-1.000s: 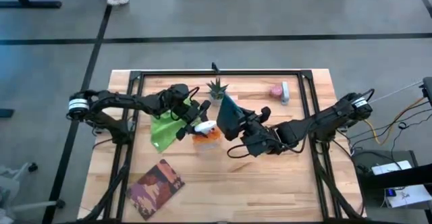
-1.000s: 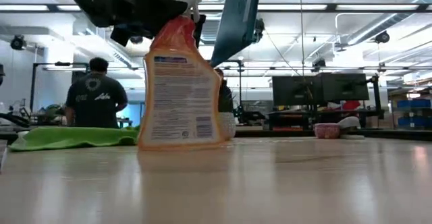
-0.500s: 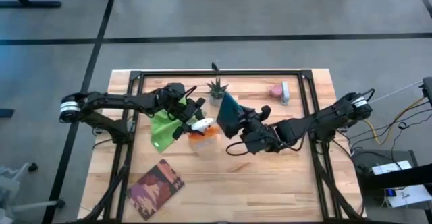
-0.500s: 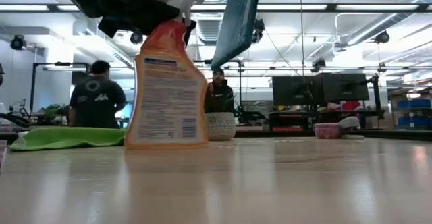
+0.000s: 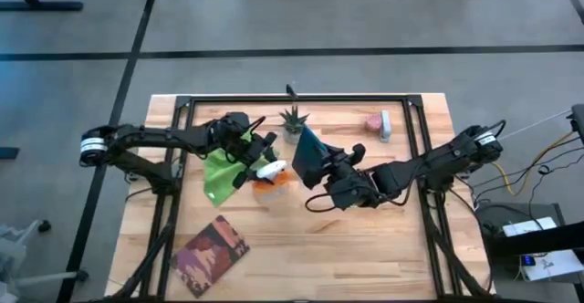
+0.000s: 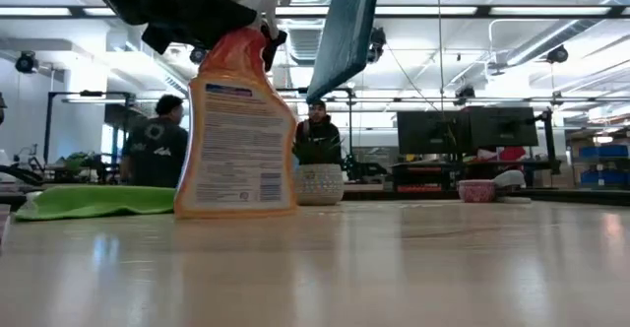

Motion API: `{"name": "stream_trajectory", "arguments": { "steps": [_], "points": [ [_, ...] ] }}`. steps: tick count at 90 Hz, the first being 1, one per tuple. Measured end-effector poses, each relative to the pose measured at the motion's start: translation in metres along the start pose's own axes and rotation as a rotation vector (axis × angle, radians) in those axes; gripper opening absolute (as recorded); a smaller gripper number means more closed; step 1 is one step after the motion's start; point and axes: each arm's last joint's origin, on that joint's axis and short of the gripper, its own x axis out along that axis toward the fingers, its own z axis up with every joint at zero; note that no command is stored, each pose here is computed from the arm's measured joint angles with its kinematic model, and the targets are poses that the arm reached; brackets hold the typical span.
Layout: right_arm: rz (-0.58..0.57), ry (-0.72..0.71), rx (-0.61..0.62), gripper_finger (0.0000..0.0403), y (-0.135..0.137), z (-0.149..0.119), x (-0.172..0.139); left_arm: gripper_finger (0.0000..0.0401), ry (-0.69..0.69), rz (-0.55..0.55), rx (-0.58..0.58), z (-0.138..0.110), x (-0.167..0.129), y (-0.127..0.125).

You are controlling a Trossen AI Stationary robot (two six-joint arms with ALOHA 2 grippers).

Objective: Apply microfiber cloth
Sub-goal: Spray the front and back of the tablet with the spray bottle

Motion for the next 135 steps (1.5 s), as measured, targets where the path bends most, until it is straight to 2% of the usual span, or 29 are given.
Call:
{"name": "stream_trajectory", "arguments": {
  "steps": [22,56,119,135],
  "points": [
    [0.0,0.0,0.001,0.0013,-0.0002,0.0007,0.0002,0.026,-0.049,0.014,0.017,0.0056,0.0001,0.0018],
    [-0.002,0.001,0.023,0.0013,-0.0007,0.0003,0.0002,0.0321,-0.045,0.038,0.018,0.0055,0.0004,0.0028],
    [-0.004,0.002,0.056,0.0013,-0.0011,0.0,0.0003,0.0312,-0.037,0.037,-0.021,0.0007,0.0058,0.0068],
    [-0.004,0.002,0.053,0.0013,-0.001,0.0002,0.0004,0.0316,-0.038,0.099,-0.022,0.005,0.0018,0.0058]
  ]
}}
